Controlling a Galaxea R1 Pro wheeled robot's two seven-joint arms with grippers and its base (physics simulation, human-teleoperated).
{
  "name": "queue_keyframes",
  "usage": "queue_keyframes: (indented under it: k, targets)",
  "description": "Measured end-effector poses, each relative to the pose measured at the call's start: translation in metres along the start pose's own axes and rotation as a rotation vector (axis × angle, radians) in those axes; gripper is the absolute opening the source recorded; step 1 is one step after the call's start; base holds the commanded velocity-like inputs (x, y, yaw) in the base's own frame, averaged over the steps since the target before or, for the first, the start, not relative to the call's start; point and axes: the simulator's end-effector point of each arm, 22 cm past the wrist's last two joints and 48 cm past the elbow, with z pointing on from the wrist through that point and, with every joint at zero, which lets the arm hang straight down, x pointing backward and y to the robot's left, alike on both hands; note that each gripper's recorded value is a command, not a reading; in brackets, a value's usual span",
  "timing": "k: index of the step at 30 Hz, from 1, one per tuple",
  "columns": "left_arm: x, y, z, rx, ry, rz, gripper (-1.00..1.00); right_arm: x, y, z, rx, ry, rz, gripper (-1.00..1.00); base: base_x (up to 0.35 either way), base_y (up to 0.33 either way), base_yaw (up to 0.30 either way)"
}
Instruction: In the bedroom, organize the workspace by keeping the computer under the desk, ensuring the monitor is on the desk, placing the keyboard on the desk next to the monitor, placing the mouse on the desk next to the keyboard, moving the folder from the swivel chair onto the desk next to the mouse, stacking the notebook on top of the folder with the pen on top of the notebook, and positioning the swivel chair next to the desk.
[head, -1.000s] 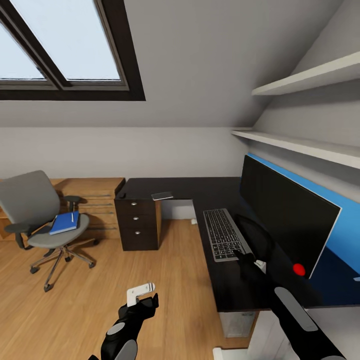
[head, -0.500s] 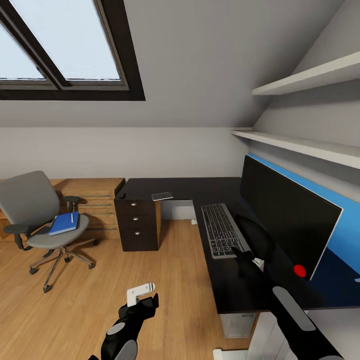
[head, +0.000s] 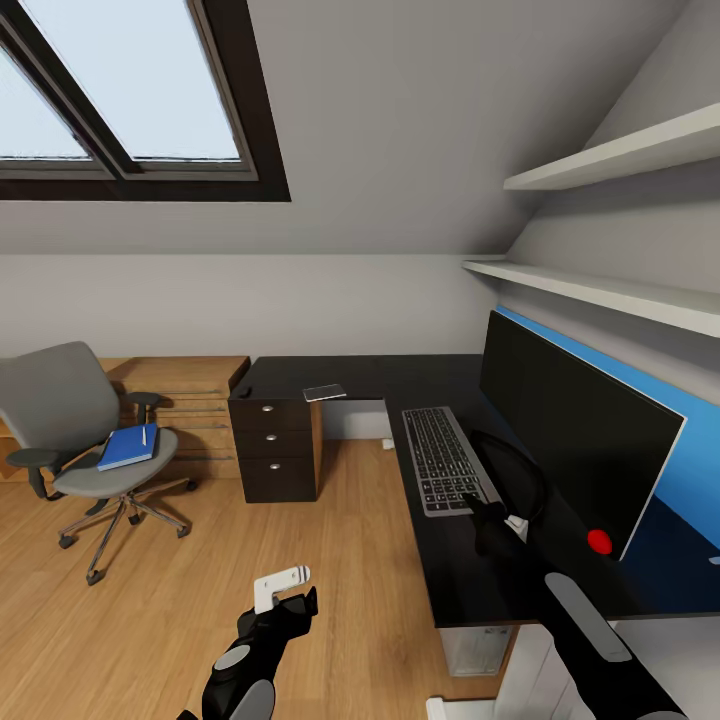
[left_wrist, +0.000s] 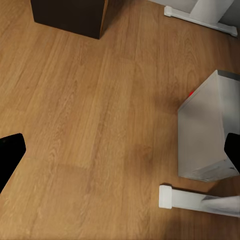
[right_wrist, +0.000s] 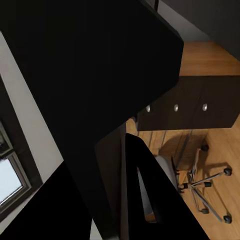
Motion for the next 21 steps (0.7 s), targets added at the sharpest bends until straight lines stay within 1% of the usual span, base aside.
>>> queue_keyframes:
  k: [3,15,16,17,18,21]
  targets:
    - [0.000,0.000,0.000,0.000,0.000,0.000,1.00,-0.001,0.001,0.000,-0.003,-0.003,0.018,-1.00,0.000,0.000,0.000]
    - [0.000,0.000,0.000,-0.001,0.001,0.001,1.00,0.001,-0.001,0.000,-0.001,-0.001,0.027,-1.00,0.000,0.000,0.000]
    - [0.000,0.000,0.000,-0.001,0.001,0.001,1.00,0.001,-0.004,0.000,0.005,-0.001,0.027,-1.00,0.000,0.000,0.000]
    - [0.000,0.000,0.000,-0.002,0.001,0.000,1.00,0.003,-0.016,0.000,0.030,-0.003,0.040,-1.00,0.000,0.000,0.000]
    - [0.000,0.000,0.000,-0.002,0.001,0.000,1.00,0.005,-0.023,0.000,0.043,-0.005,0.053,-1.00,0.000,0.000,0.000]
    - [0.000,0.000,0.000,-0.002,0.000,0.000,1.00,0.006,-0.031,-0.001,0.057,-0.008,0.072,-1.00,0.000,0.000,0.000]
